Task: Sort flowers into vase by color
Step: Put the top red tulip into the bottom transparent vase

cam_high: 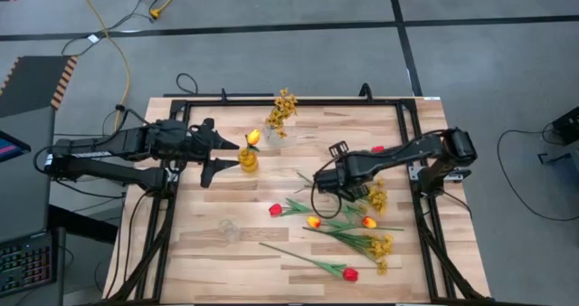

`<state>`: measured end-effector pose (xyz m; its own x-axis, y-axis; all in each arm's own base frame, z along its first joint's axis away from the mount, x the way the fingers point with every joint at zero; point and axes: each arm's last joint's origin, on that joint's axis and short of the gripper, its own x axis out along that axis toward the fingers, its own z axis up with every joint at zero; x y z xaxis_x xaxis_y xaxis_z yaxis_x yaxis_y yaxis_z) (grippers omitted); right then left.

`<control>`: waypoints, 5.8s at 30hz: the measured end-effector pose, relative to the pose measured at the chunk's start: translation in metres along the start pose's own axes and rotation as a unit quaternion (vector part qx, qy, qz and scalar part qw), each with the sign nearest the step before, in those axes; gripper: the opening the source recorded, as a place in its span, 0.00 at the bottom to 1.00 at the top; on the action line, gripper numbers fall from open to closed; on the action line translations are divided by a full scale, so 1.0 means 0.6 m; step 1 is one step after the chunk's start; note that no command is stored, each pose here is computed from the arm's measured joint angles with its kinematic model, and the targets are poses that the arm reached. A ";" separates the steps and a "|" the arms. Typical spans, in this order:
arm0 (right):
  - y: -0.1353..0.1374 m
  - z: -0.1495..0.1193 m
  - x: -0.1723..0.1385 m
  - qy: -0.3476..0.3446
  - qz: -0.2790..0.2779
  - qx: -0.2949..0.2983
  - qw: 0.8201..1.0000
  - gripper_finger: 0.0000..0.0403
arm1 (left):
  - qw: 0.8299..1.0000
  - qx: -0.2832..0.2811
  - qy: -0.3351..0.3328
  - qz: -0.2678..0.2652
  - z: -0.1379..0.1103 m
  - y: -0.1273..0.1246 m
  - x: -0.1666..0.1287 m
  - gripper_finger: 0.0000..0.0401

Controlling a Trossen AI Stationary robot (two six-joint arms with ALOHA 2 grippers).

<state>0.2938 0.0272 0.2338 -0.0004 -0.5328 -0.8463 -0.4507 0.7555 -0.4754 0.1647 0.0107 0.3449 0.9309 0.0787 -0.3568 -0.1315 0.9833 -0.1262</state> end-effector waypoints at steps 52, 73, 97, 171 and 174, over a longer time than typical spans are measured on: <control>0.013 0.113 -0.138 -0.083 -0.436 -0.156 0.882 0.06 | 0.998 -0.054 0.009 -0.025 -0.020 -0.045 0.205 0.52; 0.028 0.116 -0.149 -0.090 -0.443 -0.175 0.874 0.06 | 0.998 -0.044 0.015 -0.030 -0.034 -0.117 0.174 0.52; 0.049 0.119 -0.163 -0.110 -0.449 -0.186 0.867 0.06 | 0.996 -0.078 -0.026 0.018 -0.057 -0.155 0.226 0.52; 0.087 0.106 -0.186 -0.221 -0.421 0.032 0.879 0.38 | 0.990 -0.024 -0.133 0.042 0.015 -0.130 0.104 0.00; 0.073 0.080 -0.183 -0.225 -0.399 0.076 0.886 0.38 | 0.986 -0.012 -0.164 0.038 0.026 -0.134 0.066 0.00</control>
<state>0.3169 0.1369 0.2942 0.6354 -0.7403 -0.2194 -0.0216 0.2669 -0.9635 0.2176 -0.0624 0.3555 0.9776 0.2047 -0.0486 -0.2095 0.9685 -0.1344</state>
